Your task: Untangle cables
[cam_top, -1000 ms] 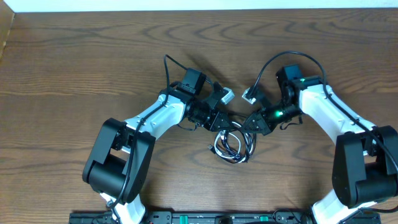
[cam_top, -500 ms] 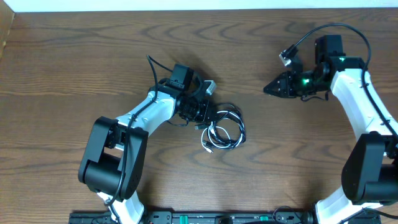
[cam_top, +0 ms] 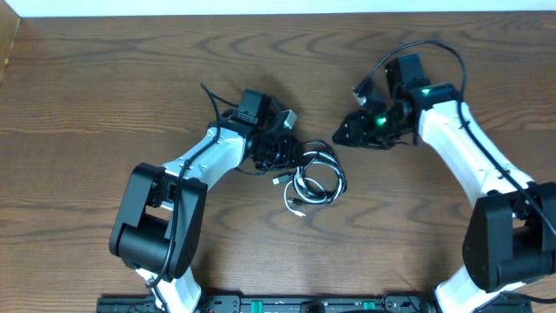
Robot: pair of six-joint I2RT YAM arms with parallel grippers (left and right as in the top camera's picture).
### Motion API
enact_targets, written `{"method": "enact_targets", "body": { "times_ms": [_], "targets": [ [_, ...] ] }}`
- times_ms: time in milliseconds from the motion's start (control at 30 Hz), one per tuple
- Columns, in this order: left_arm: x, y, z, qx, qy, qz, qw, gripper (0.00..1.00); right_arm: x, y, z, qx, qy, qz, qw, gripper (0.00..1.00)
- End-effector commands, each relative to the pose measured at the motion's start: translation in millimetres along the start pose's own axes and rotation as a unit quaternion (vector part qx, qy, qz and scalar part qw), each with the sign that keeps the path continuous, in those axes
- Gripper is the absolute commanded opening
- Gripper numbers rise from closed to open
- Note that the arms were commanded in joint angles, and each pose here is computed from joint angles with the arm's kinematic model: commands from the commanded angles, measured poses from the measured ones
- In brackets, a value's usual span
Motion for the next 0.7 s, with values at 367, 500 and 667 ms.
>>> {"method": "enact_targets", "body": {
  "times_ms": [367, 500, 667],
  "targets": [
    [-24, 13, -1, 0.0, -0.1, -0.074, 0.992, 0.07, 9, -13, 41, -0.033, -0.026, 0.089, 0.995, 0.24],
    [-26, 12, -2, 0.005, -0.108, -0.073, 0.991, 0.07, 5, -11, 44, -0.045, -0.047, 0.089, 0.994, 0.22],
    [-28, 10, -2, 0.012, -0.119, -0.072, 0.99, 0.07, -1, -5, 60, -0.044, -0.047, 0.096, 0.993, 0.21]
  ]
}}
Point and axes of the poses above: each gripper's point midway between its finger pads, its own z axis out along the fingers, its own x axis along the line the jaws close on, y = z × x, the point moved 6 cm from there along -z, back along the fingers, and after that the axes turned 1 degree about z, right-handed, at the moved point
